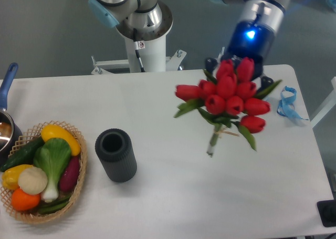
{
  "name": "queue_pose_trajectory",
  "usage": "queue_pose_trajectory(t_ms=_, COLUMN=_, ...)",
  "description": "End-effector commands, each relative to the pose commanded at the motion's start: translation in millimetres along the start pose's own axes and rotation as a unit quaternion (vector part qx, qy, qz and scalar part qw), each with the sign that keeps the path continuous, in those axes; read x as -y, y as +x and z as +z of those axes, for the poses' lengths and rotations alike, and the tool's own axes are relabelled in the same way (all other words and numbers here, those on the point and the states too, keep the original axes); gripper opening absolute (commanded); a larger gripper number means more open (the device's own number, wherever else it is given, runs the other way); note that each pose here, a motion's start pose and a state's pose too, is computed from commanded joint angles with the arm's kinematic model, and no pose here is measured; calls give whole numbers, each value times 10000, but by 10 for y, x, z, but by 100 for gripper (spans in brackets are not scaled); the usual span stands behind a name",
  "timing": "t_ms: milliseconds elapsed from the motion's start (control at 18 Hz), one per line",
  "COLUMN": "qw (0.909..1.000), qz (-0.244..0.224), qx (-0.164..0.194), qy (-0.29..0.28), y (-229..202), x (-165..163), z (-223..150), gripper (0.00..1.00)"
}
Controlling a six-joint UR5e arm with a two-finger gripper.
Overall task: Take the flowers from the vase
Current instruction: 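Carry the tulip bunch up and away from the vase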
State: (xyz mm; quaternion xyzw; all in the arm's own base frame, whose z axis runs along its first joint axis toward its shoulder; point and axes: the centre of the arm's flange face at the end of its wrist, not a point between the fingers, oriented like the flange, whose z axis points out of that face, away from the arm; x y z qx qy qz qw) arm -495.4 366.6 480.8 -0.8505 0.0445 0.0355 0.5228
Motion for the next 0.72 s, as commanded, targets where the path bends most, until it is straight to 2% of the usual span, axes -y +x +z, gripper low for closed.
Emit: queue_pose_trajectory(t_ms=722, qw=10000, qz=-50, qx=-18, qy=-18, y=26, x=-60, z=5, gripper=37)
